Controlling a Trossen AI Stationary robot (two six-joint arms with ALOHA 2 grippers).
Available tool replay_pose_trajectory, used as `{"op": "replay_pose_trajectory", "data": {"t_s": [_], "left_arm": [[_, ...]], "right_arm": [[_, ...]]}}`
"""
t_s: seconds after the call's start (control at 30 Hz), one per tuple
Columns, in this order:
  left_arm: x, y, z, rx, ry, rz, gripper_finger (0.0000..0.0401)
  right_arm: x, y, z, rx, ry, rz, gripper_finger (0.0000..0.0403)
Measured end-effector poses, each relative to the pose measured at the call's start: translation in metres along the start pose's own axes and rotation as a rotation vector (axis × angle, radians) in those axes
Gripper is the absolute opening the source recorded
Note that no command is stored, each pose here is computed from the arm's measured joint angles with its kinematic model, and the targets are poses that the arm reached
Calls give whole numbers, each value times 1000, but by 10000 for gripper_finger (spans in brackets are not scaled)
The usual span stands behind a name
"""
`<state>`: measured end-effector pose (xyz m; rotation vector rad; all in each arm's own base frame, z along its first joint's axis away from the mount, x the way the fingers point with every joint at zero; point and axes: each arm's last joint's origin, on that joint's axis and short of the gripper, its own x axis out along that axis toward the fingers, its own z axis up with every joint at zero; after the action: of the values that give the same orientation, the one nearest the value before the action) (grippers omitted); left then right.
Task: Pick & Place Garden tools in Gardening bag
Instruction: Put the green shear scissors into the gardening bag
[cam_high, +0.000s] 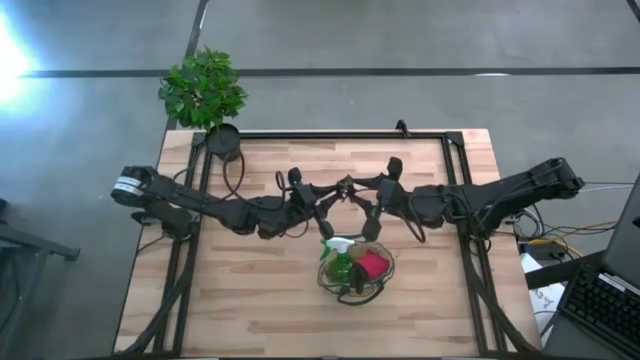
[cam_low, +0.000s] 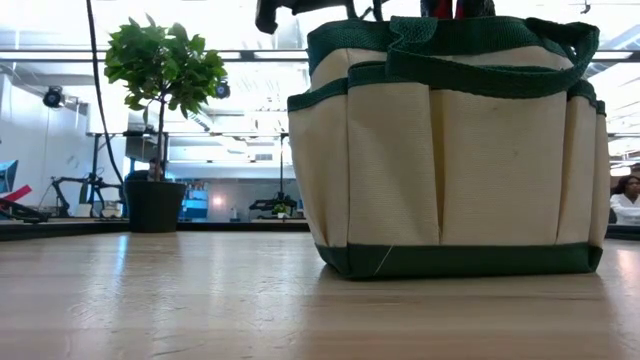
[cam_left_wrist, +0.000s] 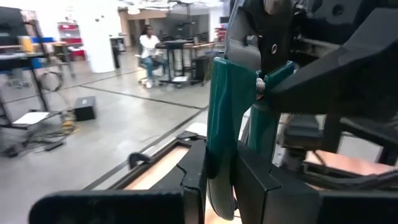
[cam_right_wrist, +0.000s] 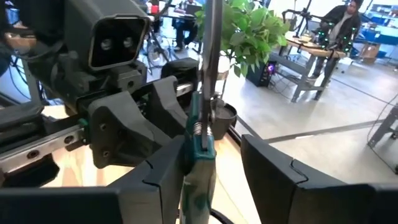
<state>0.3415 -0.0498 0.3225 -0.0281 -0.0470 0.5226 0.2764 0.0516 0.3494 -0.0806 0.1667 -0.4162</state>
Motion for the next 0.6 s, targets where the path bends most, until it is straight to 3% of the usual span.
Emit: {"op": "replay_pose_trajectory", "data": {"t_s": [0.23, 0.43, 0.6], "left_arm": [[0, 0, 0, 10, 2, 1, 51], [1, 1, -1, 19, 6, 9, 51], [1, 1, -1, 30, 10, 2, 63]], "right_arm": [[2, -2, 0, -8, 3, 12, 127], [0, -3, 1, -25, 6, 28, 41], [-1, -4, 3, -49, 3, 32, 37]]}}
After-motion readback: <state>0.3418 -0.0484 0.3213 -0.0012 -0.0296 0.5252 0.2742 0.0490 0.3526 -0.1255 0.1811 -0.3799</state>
